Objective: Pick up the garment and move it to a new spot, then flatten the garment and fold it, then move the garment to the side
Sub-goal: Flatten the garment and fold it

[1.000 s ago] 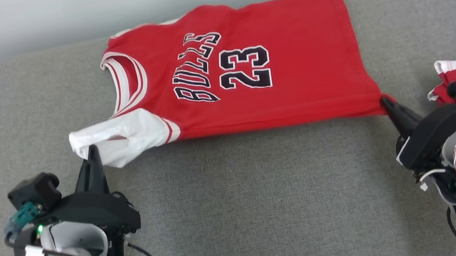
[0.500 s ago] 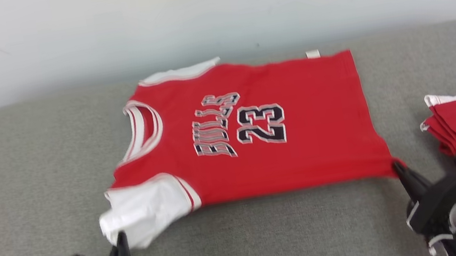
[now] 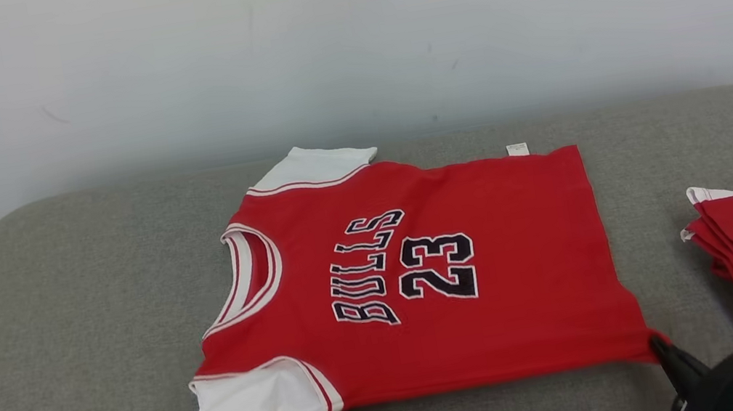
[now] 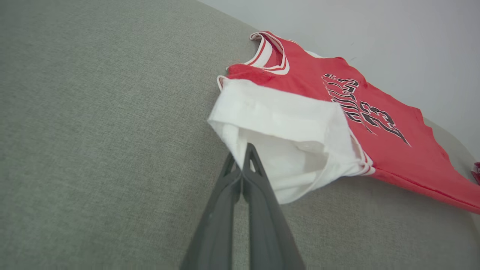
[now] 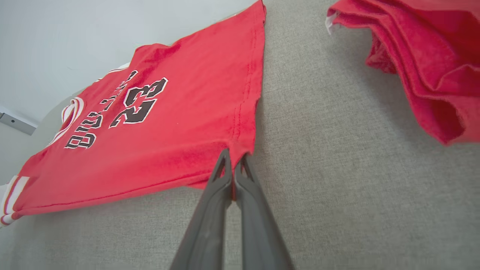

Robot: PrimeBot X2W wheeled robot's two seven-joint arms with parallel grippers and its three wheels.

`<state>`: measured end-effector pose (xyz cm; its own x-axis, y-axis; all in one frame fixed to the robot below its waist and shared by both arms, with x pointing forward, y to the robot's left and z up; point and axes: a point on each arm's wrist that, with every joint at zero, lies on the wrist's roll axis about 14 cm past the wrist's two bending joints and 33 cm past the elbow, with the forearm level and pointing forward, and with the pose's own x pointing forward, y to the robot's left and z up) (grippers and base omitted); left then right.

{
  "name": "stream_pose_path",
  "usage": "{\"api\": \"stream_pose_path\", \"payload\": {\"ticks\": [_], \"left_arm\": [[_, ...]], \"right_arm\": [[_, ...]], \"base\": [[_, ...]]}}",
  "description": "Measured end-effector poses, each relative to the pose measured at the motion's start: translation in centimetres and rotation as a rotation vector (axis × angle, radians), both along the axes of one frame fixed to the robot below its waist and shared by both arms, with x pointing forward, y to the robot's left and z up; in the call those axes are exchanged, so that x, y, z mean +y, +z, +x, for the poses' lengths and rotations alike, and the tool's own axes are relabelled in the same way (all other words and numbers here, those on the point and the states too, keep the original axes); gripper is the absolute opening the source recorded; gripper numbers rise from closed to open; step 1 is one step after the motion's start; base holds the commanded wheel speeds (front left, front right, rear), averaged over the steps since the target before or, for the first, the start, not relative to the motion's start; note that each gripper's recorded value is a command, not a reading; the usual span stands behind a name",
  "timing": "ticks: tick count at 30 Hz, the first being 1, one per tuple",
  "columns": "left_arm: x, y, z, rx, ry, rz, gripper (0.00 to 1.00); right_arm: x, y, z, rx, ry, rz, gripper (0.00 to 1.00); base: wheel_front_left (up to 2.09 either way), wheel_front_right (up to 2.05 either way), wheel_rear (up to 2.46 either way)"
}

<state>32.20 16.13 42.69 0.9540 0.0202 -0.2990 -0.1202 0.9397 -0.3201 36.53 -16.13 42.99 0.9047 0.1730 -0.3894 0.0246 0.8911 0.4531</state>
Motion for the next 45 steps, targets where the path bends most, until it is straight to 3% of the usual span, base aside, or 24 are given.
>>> {"api": "stream_pose_path", "payload": {"ticks": [19,34,35,36,37,45], "left_arm": [[-2.1,-3.0,-6.1,0.114,-0.026,-0.064,0.0],[-2.2,-4.0,-7.9,0.185,-0.015,-0.078,0.02],[-2.3,-4.0,-7.9,0.188,-0.016,-0.079,0.69],[-2.3,-4.1,-7.9,0.195,-0.018,-0.08,1.0],[-2.3,-4.2,-8.0,0.199,-0.017,-0.083,1.0],[-2.3,-4.9,-8.3,0.241,-0.017,-0.087,1.0]], "right_arm": [[-1.1,-1.1,-3.2,0.062,-0.019,-0.049,0.0],[-0.8,-2.9,-4.9,0.161,0.002,-0.068,0.0],[-0.7,-3.0,-5.0,0.165,0.007,-0.067,0.22],[-0.5,-3.2,-5.0,0.174,0.014,-0.066,0.69],[-0.4,-3.2,-5.1,0.177,0.015,-0.064,1.0],[-0.2,-4.0,-5.5,0.224,0.024,-0.064,1.0]], "base": [[0.0,0.0,0.0],[0.0,0.0,0.0],[0.0,0.0,0.0],[0.0,0.0,0.0],[0.0,0.0,0.0],[0.0,0.0,0.0]]}}
